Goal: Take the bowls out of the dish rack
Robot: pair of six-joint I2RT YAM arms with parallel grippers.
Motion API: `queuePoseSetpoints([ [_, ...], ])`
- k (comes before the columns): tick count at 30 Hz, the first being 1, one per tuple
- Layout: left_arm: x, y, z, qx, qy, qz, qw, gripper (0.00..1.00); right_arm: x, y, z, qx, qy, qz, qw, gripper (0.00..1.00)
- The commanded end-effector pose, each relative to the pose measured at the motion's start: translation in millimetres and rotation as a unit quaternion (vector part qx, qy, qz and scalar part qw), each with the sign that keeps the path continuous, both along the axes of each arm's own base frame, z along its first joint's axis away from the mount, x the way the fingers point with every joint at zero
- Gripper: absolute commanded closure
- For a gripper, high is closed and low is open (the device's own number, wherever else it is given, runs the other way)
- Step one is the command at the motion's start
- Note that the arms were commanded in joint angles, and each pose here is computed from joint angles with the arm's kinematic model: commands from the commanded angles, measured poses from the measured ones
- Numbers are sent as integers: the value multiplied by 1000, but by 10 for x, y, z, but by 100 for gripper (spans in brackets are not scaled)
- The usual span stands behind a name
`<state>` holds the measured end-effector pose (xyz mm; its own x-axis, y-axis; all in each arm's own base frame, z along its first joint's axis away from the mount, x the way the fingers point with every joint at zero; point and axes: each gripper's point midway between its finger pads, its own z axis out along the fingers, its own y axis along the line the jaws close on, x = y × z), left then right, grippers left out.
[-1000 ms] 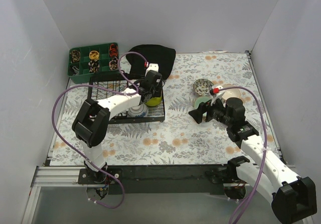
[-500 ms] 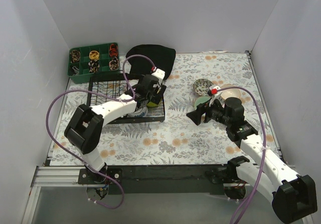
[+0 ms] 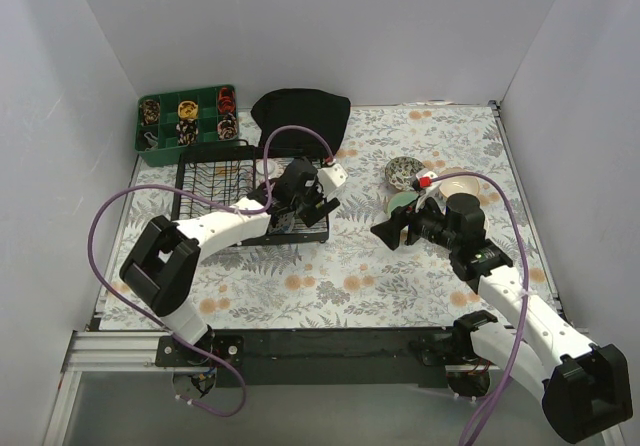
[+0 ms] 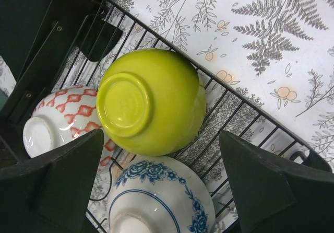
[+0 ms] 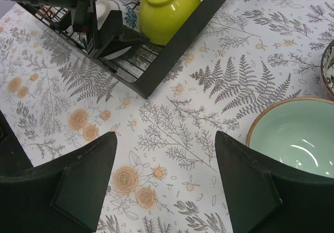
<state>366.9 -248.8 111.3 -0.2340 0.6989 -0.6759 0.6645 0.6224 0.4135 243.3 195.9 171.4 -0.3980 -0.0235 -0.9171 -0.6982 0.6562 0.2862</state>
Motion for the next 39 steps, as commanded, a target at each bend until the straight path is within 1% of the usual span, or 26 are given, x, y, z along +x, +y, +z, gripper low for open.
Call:
queuePoseSetpoints([
  [1,-17,21,-86,41,-5,-34,999,7,28,45,96,6,-25,12,1000,16],
  [9,-23,78,-417,83,12,-28,996,3,42,50,58,2,-20,12,1000,16],
  [11,-7,107,-452,91,7,-19,996,3,42,53,50,2,-18,13,1000,16],
  [15,25,151,-553,97,-2,-3,995,2,36,60,34,1,-15,15,1000,16],
  [23,-49,218,-838,112,12,15,994,2,32,77,-5,1,-8,19,1000,16],
  [25,-38,243,-872,116,2,26,993,2,35,74,-17,0,-6,18,1000,16],
  [35,-125,187,-868,119,-15,36,992,2,36,63,-30,-1,-6,16,1000,17],
  [38,-110,158,-730,109,-31,45,993,2,34,58,-32,-1,-6,15,1000,16],
  [39,-88,119,-580,90,-42,47,994,2,30,64,-36,0,-5,16,1000,17],
])
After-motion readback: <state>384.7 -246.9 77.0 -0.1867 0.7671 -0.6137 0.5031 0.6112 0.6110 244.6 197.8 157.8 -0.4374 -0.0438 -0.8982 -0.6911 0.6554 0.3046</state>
